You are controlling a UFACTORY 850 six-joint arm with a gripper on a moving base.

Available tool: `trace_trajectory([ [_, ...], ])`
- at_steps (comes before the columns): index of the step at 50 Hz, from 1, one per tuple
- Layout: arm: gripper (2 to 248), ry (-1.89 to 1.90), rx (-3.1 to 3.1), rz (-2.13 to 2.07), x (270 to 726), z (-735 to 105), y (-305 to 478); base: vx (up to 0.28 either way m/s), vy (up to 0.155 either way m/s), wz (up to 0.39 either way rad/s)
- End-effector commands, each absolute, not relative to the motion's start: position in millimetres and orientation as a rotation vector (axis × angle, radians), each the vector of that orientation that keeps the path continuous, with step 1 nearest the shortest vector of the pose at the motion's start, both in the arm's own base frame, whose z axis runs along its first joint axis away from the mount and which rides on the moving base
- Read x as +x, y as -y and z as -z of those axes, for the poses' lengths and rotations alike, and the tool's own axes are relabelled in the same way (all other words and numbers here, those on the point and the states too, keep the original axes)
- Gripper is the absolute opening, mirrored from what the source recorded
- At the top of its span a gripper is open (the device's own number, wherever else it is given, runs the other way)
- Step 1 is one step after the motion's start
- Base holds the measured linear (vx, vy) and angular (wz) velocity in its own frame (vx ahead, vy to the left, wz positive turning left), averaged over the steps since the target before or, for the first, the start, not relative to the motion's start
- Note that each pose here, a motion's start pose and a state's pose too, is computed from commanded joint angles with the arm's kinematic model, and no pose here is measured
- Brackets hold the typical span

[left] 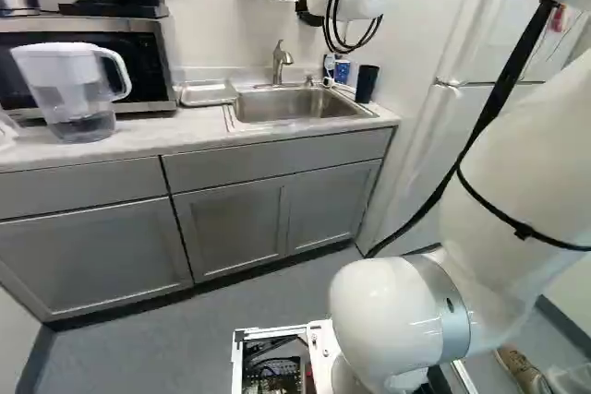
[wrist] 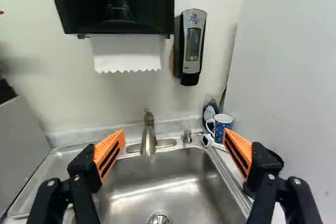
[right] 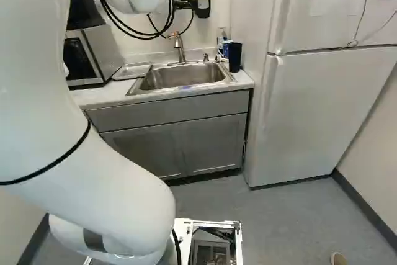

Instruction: Rinse the cup and place it in the tray

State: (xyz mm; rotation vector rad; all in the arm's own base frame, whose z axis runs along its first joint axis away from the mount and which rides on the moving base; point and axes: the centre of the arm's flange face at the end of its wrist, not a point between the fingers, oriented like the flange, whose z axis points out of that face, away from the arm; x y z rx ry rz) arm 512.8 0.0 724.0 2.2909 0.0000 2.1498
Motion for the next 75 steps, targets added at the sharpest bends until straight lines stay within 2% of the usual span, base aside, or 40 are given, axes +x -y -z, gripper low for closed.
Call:
trace_trajectory([
  [13,247,0.0,2.291,-2.15,512.8,-724.0,0.0,0.117,-0.036,-0.193],
  [75,247,0.0,2.291,-2.15,512.8,-724.0,0.0,0.124,-0.001,-0.022],
])
